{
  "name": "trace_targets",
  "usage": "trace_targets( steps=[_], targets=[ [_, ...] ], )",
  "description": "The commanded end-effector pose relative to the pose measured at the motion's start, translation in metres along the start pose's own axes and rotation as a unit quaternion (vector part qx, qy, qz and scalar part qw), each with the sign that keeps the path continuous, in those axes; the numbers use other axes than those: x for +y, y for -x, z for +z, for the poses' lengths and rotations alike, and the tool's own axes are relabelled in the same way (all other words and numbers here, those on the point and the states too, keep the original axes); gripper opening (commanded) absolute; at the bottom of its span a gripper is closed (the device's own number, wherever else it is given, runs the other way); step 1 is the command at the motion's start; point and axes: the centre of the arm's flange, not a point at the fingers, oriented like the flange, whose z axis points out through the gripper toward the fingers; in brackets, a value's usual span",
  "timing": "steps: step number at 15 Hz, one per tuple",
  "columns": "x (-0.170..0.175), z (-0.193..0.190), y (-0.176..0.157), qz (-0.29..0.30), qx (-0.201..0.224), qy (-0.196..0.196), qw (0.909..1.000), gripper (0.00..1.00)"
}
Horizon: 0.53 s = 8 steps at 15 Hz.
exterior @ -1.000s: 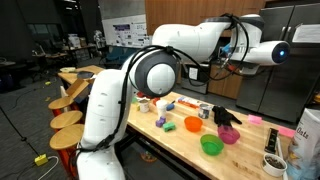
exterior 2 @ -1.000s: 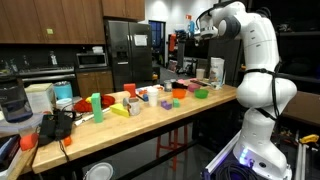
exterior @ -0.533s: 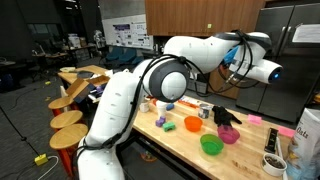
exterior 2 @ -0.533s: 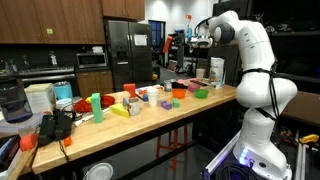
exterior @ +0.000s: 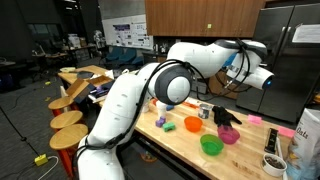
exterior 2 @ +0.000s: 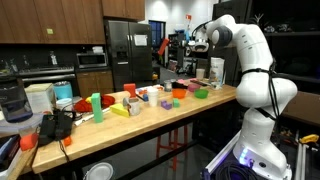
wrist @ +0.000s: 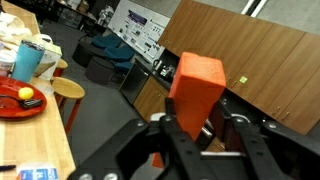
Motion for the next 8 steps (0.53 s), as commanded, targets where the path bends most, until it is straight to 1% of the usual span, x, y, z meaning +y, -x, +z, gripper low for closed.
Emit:
trace_targets(
  steps=[1,2,3,5,7,8],
  targets=[
    [-0.004,0.009,0.002,0.028,-0.006,0.032,0.9991,0.13],
    [-0.003,0.009,0.005,0.027,0.016,0.045,0.9985,0.13],
    [-0.004,0.007,0.009,0.02,0.052,0.064,0.9964,0.13],
    [-0.016,-0.004,0.024,-0.01,0.104,0.088,0.9906,0.13],
    [-0.04,-0.019,0.052,-0.04,0.156,0.088,0.983,0.13],
    [-0.059,-0.025,0.073,-0.056,0.181,0.076,0.979,0.13]
  ],
)
